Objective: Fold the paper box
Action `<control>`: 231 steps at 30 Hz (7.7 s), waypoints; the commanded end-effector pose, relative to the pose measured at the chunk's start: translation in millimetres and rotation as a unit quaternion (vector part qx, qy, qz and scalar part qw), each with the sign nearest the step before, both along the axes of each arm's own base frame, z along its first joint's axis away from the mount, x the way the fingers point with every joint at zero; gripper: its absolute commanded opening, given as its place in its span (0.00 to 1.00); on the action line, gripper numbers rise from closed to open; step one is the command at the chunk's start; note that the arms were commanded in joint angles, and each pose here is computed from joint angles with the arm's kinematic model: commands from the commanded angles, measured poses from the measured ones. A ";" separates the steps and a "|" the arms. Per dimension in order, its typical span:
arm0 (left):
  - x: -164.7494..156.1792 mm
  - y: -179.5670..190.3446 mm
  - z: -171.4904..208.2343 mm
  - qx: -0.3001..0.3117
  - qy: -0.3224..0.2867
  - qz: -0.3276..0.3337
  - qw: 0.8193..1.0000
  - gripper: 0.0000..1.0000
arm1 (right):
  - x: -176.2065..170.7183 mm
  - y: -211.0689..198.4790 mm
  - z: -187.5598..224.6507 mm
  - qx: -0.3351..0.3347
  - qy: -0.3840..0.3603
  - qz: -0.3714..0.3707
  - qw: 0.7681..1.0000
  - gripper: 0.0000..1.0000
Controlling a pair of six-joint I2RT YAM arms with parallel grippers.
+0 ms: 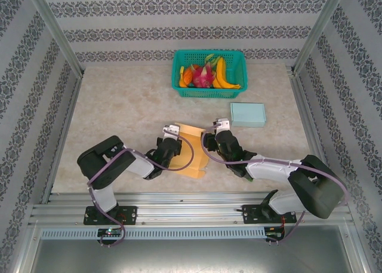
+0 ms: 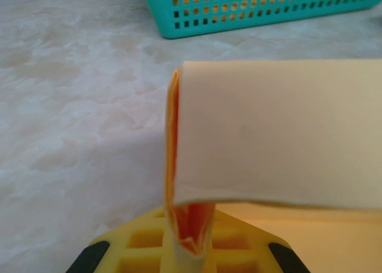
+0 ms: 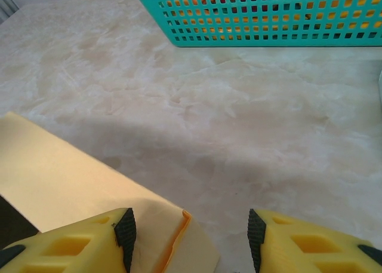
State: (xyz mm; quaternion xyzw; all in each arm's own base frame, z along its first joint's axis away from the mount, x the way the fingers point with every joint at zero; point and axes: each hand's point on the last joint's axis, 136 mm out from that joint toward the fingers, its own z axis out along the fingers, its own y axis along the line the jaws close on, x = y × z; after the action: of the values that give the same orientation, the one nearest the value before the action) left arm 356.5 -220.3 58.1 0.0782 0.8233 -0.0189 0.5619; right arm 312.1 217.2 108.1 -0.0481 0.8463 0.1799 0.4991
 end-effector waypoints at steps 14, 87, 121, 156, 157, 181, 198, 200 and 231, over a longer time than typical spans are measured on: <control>4.9 20.3 -2.2 0.024 -0.006 0.075 0.997 0.24 | -3.8 0.2 -39.1 -0.045 0.047 -0.005 0.998 0.54; 26.4 -13.0 29.5 -0.107 -0.029 -0.194 0.975 0.13 | 2.5 20.2 -30.0 -0.030 0.046 0.054 0.997 0.53; 47.3 13.1 10.5 0.002 -0.015 0.062 0.998 0.29 | -0.4 19.4 -40.6 -0.017 0.050 0.023 0.998 0.52; -89.2 94.4 11.3 -0.237 0.162 0.115 0.951 0.73 | 20.5 -9.9 -55.8 -0.004 0.079 -0.039 0.996 0.52; -88.7 89.0 9.1 -0.250 0.167 0.109 0.947 0.73 | 20.6 -9.7 -56.8 -0.003 0.080 -0.039 0.996 0.52; -37.9 27.0 -2.7 -0.338 0.187 0.098 0.917 0.68 | 20.8 -22.8 -64.9 -0.002 0.090 -0.049 0.995 0.52; -10.5 -1.9 -17.9 -0.337 0.204 0.088 0.915 0.56 | 21.4 -30.4 -72.5 -0.004 0.097 -0.048 0.994 0.52; -7.7 -4.3 -16.4 -0.339 0.200 0.084 0.916 0.52 | 21.1 -29.6 -74.1 -0.003 0.099 -0.046 0.994 0.52; -28.6 36.2 37.4 -0.076 0.170 0.053 0.981 0.00 | -4.0 -52.5 30.6 0.067 0.010 -0.035 0.997 0.67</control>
State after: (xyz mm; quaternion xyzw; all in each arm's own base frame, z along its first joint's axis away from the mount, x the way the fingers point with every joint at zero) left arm 340.8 -203.3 94.0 -0.0715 0.8901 -0.1461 0.4258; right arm 316.7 176.0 137.8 0.0209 0.8323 0.2367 0.5007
